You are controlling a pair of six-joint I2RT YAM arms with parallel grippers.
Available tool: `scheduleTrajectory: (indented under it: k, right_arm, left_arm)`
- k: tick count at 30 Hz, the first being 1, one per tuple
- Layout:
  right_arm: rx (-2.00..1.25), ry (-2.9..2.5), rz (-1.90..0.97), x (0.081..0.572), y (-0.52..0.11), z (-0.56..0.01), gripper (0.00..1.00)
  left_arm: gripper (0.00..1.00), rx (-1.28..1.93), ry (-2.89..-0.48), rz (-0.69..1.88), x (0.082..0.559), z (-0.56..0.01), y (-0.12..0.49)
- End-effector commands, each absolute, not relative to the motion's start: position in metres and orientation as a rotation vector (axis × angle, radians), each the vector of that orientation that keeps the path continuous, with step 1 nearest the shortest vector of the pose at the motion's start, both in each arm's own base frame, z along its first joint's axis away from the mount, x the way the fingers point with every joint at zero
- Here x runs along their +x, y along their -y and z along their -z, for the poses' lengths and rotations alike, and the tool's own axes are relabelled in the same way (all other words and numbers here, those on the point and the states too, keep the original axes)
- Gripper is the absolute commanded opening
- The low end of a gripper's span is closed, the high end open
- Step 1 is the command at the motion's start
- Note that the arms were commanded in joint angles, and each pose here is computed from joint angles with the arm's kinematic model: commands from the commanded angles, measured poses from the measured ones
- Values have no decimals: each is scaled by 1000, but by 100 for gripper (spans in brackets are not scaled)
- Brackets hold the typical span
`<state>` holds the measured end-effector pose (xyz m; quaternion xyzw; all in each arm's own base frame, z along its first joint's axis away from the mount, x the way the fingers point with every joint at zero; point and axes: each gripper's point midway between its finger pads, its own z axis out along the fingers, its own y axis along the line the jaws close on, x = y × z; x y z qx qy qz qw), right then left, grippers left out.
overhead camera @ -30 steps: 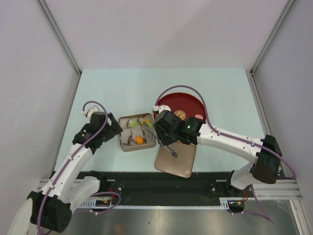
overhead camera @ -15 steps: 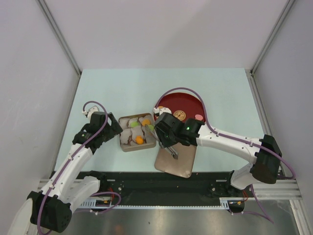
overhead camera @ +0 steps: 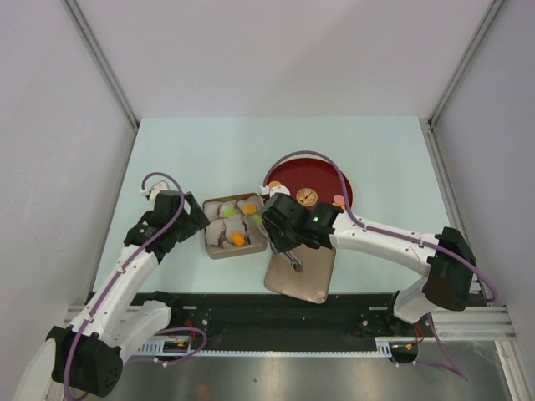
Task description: Pack the cookies
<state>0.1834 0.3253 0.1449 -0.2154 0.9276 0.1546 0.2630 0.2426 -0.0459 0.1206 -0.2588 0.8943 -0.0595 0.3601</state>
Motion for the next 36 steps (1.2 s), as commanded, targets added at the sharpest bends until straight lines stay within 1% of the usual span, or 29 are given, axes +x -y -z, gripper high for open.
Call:
scheduleTrajectory:
  k: [1,19,29,36]
  right_arm:
    - [-559,-2443,-477,195,-344,-163,38]
    - [-538,-2417,-474,210,-344,-172,49]
    - [-520,-2402,-473,215,-343,-176,52]
    - [-492,-2350,-468,224,-340,-199,52]
  left_arm:
    - [100,-654,-2295,164,245,-121,46]
    - [100,-655,-2291,162,245,-121,45]
    - [100,-654,-2288,164,245,-121,45]
    - [100,-653,-2290,162,244,-121,45]
